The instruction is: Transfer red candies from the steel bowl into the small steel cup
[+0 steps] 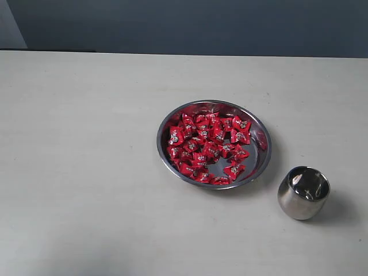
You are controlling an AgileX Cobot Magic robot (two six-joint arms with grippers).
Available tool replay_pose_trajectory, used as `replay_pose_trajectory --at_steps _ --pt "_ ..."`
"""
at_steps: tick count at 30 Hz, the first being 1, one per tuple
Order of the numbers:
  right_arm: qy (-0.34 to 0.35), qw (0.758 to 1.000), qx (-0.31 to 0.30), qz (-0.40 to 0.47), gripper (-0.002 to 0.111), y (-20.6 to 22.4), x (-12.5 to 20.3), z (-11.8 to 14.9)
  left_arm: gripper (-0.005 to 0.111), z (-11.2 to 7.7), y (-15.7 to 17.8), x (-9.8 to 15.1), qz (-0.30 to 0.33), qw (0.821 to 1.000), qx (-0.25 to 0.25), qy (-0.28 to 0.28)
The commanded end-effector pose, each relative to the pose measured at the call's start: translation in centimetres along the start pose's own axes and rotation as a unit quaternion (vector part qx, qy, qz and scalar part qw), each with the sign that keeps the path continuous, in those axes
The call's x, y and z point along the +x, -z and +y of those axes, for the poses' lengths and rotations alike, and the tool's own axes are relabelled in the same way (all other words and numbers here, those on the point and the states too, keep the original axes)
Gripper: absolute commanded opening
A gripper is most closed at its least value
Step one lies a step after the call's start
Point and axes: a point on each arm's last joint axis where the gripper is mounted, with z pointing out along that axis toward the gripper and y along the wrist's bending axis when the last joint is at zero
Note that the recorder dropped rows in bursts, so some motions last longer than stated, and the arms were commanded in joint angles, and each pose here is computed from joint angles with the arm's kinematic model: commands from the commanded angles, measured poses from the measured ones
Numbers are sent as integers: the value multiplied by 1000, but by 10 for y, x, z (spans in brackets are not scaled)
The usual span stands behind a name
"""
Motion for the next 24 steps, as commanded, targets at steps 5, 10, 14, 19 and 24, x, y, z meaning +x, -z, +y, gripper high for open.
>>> replay_pose_trajectory --at_steps 5,10,14,19,24 --pt "70 983 2 -169 -1 5 -29 2 0 0 0 -1 -5 1000 4 1" --pt "69 949 -16 -306 -1 17 -51 6 0 0 0 -1 -5 1000 4 1" --pt "-219 907 -110 -342 -1 23 -60 4 0 0 0 -1 -5 1000 4 1" --pt "-360 890 -138 -242 -1 14 -47 6 0 0 0 -1 -5 1000 4 1" --pt "-262 905 -197 -271 -1 20 -72 21 0 0 0 -1 -5 1000 4 1"
